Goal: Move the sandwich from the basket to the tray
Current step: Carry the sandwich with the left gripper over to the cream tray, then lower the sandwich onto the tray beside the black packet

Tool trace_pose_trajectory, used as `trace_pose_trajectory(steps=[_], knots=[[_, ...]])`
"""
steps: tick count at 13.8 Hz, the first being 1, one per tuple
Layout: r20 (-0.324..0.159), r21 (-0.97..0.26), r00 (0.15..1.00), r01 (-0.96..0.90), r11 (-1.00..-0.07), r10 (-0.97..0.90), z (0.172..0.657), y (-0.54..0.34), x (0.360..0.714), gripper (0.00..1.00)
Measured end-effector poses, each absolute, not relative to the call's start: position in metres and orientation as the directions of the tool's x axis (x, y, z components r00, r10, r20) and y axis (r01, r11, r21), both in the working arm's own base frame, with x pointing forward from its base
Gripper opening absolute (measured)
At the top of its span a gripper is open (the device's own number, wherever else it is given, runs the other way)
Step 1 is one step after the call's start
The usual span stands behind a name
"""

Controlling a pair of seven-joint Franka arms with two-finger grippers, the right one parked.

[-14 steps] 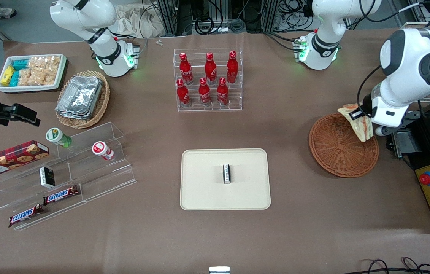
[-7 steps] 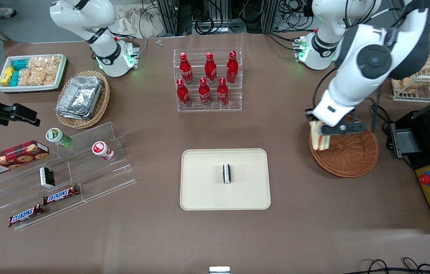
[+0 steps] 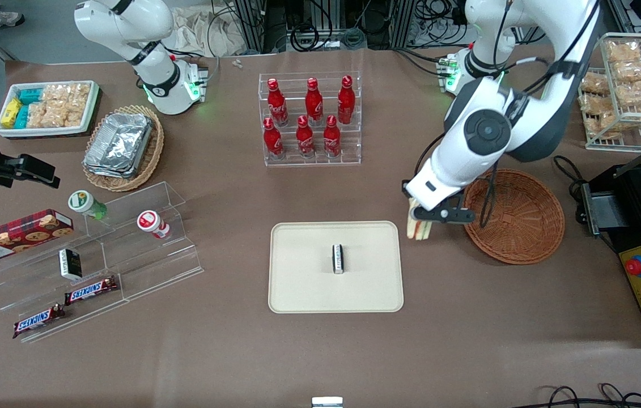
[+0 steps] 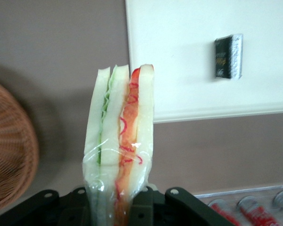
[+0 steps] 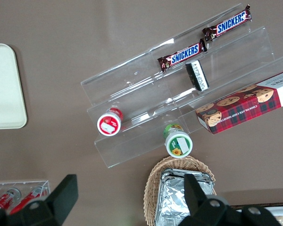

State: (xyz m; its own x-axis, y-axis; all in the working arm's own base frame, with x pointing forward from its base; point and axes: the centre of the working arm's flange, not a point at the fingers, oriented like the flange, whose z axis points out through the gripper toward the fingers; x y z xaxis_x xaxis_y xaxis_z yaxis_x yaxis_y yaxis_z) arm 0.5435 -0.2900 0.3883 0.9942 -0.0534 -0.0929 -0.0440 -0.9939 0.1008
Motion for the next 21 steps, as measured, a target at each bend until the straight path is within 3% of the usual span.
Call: trace_pose_trajectory(steps=[7, 12, 17, 21], knots=[[-0.057, 0.103, 0.997, -0.036, -0.994, -0.042, 0.268, -0.331, 0.570, 0.20], [-0.028, 0.077, 0.999, -0.019, -0.997, -0.021, 0.240, -0.337, 0.591, 0.20], [-0.033, 0.074, 0.999, -0.035, -0.997, -0.038, 0.215, -0.344, 0.599, 0.23], [-0.033, 0.074, 0.999, -0.037, -0.997, -0.039, 0.214, -0.345, 0.599, 0.61]])
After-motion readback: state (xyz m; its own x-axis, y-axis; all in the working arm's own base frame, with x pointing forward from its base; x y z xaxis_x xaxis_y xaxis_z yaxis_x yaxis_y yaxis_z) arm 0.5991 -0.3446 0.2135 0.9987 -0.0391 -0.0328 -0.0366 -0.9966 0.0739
